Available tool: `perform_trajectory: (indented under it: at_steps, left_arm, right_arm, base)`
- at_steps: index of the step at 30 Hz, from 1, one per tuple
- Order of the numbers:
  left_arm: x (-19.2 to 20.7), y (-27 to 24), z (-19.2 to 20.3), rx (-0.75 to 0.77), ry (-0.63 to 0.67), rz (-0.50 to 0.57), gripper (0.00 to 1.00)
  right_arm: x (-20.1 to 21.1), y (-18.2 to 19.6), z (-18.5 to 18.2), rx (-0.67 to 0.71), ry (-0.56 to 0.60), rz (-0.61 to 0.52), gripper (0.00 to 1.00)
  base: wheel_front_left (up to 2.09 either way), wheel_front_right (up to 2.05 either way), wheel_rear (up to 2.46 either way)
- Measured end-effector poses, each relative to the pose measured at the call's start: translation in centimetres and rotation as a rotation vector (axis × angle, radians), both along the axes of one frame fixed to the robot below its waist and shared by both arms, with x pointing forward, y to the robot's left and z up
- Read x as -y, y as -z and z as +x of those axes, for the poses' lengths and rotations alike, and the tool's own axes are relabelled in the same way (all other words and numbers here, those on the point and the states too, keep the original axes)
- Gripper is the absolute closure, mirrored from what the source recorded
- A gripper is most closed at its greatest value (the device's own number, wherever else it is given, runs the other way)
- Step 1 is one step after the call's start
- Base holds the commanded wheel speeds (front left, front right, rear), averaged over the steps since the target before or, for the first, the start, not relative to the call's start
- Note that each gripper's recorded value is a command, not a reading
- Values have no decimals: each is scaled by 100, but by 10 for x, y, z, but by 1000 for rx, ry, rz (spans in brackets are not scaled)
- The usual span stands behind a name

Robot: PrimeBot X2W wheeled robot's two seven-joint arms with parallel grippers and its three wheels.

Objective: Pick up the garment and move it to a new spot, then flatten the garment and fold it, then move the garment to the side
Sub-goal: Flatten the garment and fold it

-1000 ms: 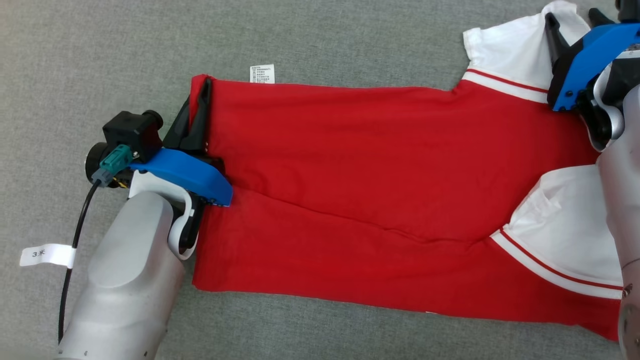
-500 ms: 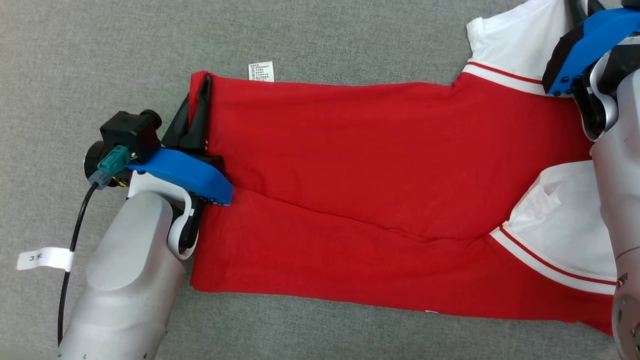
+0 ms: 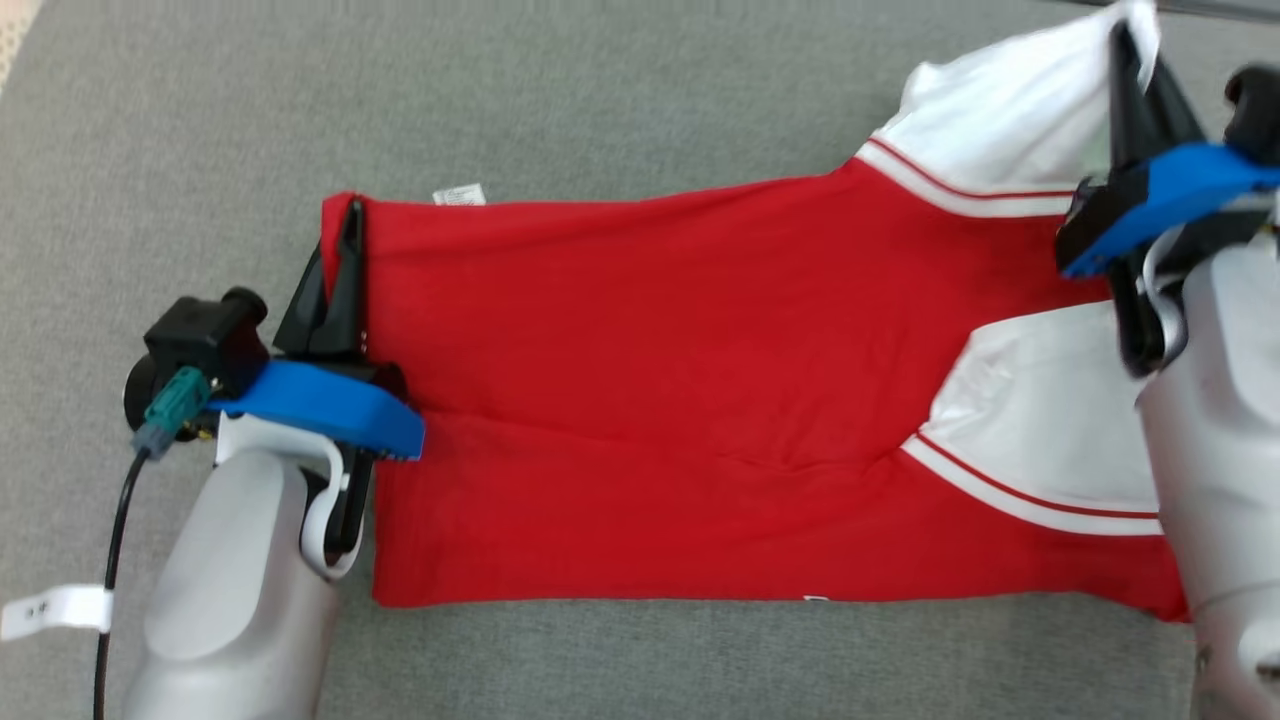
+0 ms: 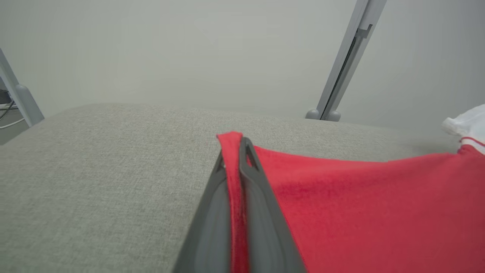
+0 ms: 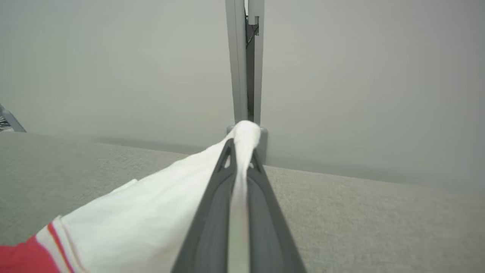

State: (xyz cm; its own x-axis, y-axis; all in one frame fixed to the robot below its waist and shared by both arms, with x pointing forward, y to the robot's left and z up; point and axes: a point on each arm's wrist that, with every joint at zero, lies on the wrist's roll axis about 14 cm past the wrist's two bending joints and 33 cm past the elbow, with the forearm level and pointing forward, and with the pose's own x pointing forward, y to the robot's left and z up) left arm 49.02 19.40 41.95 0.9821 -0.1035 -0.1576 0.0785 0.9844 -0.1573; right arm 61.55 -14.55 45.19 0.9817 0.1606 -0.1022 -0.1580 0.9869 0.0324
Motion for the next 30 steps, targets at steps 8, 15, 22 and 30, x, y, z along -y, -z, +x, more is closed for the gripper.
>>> perform_trajectory:
  at_steps: [8,15,22,30]
  left_arm:
    - [12,-9,-33,13,3,-22,100]
    - [22,7,-71,-48,-2,-48,100]
    - [23,26,-102,-114,-30,-68,100]
    - [7,11,-115,-62,-86,-24,0]
  right_arm:
    - [28,-22,-74,77,43,106,100]
    - [45,5,-147,-6,114,180,100]
    - [49,32,-184,-96,160,208,46]
    - [50,16,-180,-46,162,184,0]
  base:
    - [0,0,0]
    - [0,0,0]
    - [0,0,0]
    - [0,0,0]
